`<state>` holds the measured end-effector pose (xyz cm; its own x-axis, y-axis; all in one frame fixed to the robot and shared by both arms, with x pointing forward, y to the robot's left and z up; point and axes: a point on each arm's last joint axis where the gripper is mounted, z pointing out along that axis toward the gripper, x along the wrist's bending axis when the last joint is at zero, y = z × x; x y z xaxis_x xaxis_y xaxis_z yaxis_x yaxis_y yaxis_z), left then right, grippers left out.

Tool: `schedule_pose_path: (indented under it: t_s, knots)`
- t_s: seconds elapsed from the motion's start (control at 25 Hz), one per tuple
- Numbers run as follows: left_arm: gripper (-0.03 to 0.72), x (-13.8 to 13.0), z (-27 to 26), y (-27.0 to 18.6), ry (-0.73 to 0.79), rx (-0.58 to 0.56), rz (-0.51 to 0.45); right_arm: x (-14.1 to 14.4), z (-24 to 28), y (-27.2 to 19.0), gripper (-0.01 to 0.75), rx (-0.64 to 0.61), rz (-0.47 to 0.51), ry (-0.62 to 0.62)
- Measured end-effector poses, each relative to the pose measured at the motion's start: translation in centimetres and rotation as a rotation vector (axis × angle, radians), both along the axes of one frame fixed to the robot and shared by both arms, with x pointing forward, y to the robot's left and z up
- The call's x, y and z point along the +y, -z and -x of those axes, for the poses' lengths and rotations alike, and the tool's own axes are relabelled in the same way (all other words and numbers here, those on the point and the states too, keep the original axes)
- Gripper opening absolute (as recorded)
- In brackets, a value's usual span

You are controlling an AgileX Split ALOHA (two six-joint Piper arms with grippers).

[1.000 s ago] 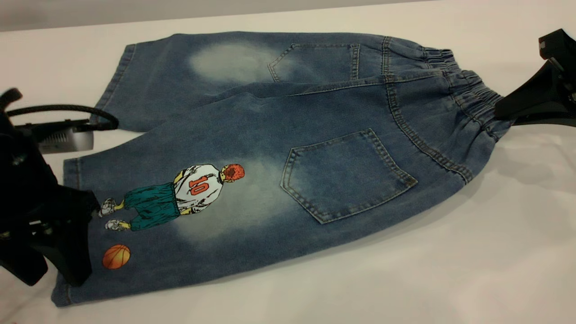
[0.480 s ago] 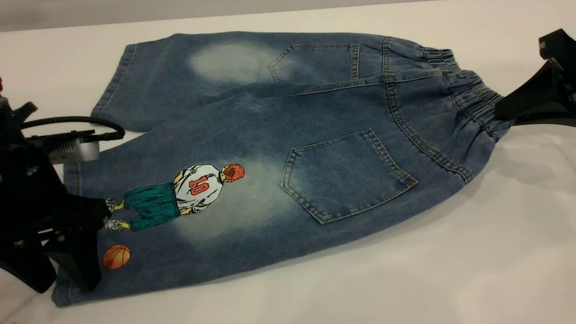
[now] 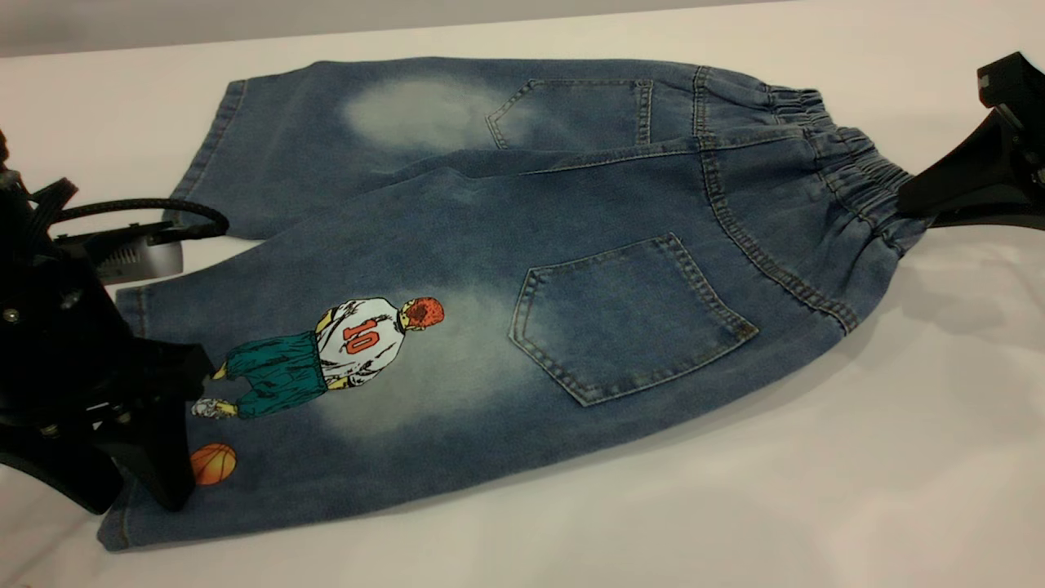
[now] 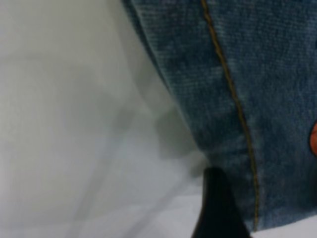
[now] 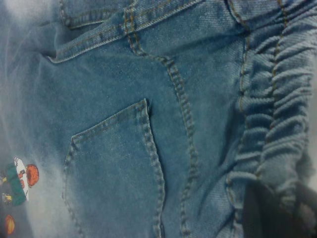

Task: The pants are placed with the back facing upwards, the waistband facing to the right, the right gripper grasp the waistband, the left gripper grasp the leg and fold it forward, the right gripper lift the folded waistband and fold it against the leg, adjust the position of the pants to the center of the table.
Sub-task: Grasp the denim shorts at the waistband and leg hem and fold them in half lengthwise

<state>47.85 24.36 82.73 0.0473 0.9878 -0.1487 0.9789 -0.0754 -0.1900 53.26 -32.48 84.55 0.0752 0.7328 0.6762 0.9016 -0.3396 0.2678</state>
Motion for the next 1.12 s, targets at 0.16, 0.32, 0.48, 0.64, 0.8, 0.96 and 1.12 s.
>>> schedule_pose_path:
  t_s: [0.16,0.32,0.48,0.64,0.8,0.96,1.12]
  knots:
    - [0.344,0.0,0.0,0.0,0.017,-0.002,-0.002,0.0,0.0,0.0,0.03,0.0,0.0,0.0]
    - [0.243,0.0,0.0,0.0,0.017,-0.002,-0.002,0.0,0.0,0.0,0.03,0.0,0.0,0.0]
    - [0.137,0.0,0.0,0.0,0.041,-0.005,0.003,0.0,0.0,0.0,0.03,-0.001,0.001,-0.002]
    - [0.078,0.0,0.1,0.0,0.059,0.003,0.014,0.0,0.0,0.0,0.03,-0.007,-0.003,-0.008]
    - [0.078,-0.1,0.2,-0.7,0.067,0.004,0.023,0.1,0.0,-0.1,0.03,-0.014,-0.004,-0.017]
    - [0.078,-0.2,0.2,-2.4,0.091,-0.021,0.042,0.1,0.0,-0.2,0.03,-0.018,-0.002,-0.017]
    - [0.078,-0.2,0.2,-4.8,0.096,-0.085,0.059,0.2,-0.2,-1.7,0.03,-0.069,-0.007,-0.026]
